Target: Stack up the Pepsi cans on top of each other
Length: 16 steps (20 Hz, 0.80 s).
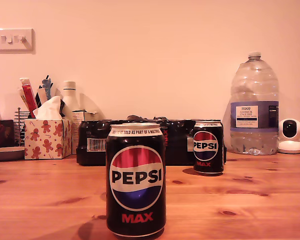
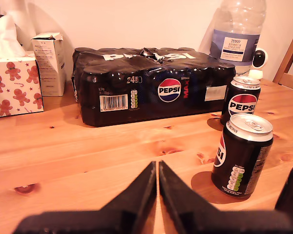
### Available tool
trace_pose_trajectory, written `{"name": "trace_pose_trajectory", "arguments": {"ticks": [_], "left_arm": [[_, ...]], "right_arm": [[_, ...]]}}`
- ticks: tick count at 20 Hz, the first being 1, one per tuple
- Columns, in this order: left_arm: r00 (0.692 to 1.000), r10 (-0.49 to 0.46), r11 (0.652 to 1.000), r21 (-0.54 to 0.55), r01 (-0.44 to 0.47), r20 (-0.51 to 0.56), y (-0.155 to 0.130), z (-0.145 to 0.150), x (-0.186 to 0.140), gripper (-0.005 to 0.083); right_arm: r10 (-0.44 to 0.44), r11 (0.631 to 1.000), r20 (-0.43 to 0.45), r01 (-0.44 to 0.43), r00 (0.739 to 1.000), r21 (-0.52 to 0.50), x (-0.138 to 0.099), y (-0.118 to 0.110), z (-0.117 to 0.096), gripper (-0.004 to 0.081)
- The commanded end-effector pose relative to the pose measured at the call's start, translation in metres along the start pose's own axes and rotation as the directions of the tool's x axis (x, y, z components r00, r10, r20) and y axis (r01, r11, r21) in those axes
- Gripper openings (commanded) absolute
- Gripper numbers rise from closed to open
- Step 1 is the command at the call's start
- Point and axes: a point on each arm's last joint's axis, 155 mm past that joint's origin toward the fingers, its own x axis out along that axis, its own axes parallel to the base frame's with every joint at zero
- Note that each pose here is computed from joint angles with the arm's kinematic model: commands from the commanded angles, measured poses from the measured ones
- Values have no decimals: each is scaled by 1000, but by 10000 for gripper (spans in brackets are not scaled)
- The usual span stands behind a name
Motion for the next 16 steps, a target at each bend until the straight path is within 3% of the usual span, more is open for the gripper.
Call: {"name": "trace_pose_trajectory", "arguments": {"ticks": [1,7,9,12,16], "left_arm": [[990,-136,991,-13,136,-31,-24,-10,-1,-21],[990,-140,990,-31,139,-30,-25,-10,-1,-21],[979,-201,979,-34,199,-35,-37,-10,-3,-21],[947,-317,948,-36,316,-52,-61,-14,-8,-21],[908,-412,911,-33,411,-70,-83,-18,-15,-21]], "right_arm": [[44,999,223,-40,974,-22,-5,10,54,-13],[45,999,223,-42,974,-22,-5,10,54,-13],[54,998,223,-49,973,-24,-5,12,54,-13],[196,980,218,-187,956,-62,-9,39,55,-13],[423,905,192,-404,885,-133,-22,84,52,-13]]}}
